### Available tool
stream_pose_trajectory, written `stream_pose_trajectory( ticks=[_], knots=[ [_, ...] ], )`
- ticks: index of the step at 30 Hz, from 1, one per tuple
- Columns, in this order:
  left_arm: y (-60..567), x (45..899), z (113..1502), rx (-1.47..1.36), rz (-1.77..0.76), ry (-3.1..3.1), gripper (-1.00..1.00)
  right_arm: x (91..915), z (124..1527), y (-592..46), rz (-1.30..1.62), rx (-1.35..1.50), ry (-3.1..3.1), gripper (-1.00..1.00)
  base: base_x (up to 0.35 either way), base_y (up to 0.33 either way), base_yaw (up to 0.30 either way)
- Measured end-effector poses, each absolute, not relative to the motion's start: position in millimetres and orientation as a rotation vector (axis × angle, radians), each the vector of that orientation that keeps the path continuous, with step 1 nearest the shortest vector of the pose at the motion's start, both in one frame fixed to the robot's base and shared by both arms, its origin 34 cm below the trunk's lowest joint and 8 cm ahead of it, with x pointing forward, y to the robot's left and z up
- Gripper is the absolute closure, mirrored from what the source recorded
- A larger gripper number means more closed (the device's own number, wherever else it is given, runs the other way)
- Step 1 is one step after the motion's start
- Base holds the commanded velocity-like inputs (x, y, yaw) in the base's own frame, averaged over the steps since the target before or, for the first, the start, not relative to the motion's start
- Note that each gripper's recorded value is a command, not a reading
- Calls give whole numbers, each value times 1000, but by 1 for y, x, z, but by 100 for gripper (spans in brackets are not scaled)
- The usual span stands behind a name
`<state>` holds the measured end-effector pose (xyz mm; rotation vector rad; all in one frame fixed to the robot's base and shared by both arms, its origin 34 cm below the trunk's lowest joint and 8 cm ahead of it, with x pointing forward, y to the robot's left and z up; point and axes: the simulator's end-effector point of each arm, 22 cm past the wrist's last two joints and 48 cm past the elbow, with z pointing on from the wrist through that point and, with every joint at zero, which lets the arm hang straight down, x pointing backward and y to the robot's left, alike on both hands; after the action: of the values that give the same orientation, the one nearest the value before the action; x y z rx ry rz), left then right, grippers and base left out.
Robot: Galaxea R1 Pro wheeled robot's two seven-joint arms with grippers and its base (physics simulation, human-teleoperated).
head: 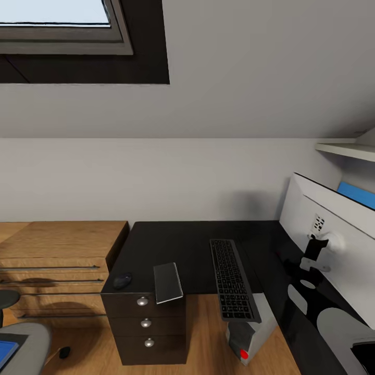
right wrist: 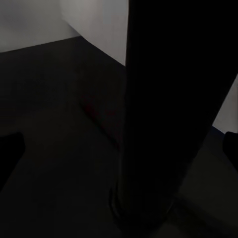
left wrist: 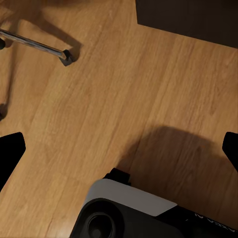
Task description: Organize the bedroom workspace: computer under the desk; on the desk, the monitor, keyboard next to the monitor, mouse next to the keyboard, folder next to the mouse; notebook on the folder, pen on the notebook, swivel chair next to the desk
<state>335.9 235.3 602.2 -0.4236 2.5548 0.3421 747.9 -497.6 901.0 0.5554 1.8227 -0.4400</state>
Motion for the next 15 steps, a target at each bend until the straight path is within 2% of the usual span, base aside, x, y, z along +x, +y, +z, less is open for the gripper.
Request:
stream_pose_trajectory(
  ticks=[8,15],
  knots=[
    [235,336,602,-424,342,2555,-100,748,901,-498,-440,555,1823,-100,4,0,0],
    [235,336,602,-423,342,2556,-100,748,902,-498,-440,555,1821,-100,51,-120,0]
  ],
)
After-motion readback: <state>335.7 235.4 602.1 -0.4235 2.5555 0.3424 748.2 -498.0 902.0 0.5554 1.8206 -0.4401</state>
